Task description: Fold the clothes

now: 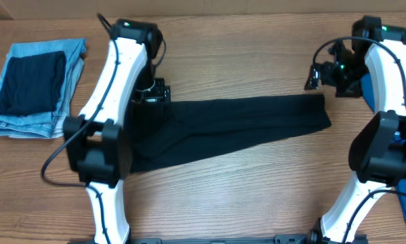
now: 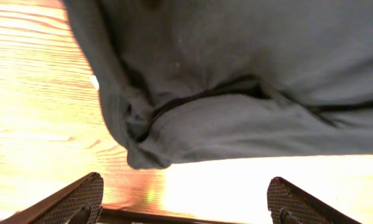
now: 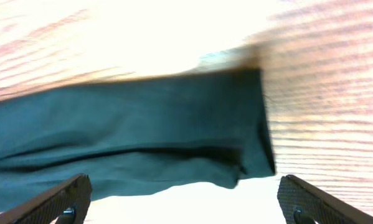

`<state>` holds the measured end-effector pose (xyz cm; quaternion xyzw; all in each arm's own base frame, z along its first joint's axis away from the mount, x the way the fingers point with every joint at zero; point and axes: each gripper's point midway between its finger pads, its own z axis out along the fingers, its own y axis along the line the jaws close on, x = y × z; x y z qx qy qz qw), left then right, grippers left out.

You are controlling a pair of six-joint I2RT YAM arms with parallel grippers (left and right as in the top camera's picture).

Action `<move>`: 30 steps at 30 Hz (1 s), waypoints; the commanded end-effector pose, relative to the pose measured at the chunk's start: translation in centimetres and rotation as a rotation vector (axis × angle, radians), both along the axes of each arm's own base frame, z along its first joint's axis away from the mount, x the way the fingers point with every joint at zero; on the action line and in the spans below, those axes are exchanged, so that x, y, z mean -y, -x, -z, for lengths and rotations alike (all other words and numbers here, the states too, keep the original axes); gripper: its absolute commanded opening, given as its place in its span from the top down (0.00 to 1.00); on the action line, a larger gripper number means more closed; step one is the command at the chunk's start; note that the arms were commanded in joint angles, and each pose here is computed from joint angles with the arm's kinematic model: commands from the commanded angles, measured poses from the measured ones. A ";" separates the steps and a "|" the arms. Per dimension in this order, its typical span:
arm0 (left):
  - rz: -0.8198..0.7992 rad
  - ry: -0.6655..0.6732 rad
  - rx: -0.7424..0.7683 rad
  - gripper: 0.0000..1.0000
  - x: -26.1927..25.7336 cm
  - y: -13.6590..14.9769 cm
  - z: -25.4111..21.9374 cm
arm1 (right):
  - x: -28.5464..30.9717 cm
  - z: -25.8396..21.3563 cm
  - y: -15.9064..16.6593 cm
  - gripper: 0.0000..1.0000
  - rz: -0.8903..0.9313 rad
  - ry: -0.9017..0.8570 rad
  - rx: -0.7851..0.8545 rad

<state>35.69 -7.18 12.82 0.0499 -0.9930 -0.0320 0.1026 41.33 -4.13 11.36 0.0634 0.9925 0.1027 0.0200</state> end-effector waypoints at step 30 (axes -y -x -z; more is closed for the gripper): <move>0.000 -0.053 -0.100 0.96 3.2 5.5 9.1 | -8.2 4.3 2.9 0.96 -0.123 -0.061 -0.092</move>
